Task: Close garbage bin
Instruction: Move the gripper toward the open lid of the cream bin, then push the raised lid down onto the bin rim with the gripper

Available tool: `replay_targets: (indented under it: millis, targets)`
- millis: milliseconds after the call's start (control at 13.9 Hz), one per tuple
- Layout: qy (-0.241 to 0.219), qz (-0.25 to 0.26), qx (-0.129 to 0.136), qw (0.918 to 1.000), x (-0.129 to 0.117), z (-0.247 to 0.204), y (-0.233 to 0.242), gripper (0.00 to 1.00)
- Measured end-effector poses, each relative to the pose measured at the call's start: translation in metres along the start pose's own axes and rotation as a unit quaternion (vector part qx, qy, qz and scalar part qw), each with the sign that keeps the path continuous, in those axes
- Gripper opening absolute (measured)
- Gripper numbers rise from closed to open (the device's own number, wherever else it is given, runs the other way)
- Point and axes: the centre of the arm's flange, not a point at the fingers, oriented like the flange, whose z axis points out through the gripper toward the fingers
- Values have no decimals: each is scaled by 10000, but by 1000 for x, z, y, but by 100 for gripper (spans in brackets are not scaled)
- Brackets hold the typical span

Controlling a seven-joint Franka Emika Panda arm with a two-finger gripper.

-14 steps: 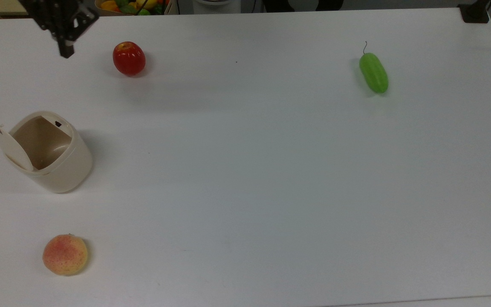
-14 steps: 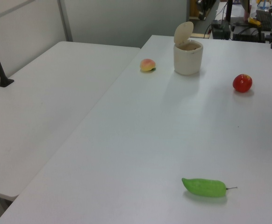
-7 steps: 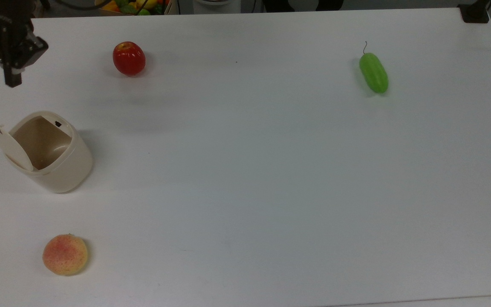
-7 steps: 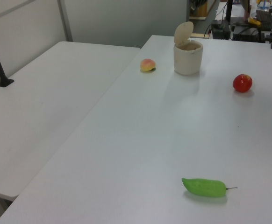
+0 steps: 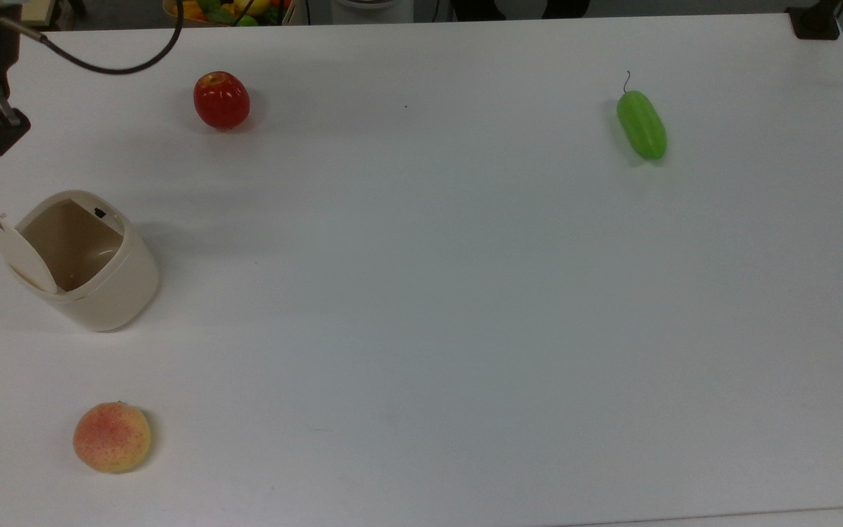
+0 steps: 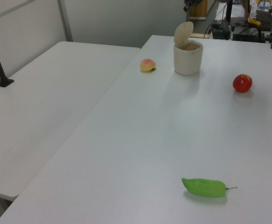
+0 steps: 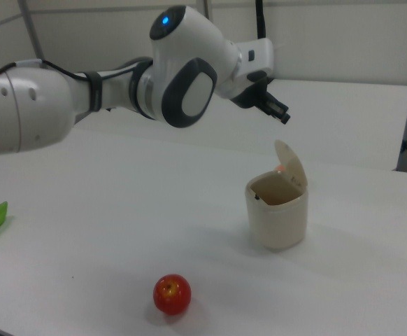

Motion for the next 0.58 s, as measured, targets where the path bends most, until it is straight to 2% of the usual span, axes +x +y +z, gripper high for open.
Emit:
replay_targets:
  millis: [144,360,575]
  targets:
    - [68,37,5,10000,-8,23,3,1]
    - [-96,57,-41,9999,-22,51,9,1]
    - [-107,77,-46,9999,-23,54,10,1]
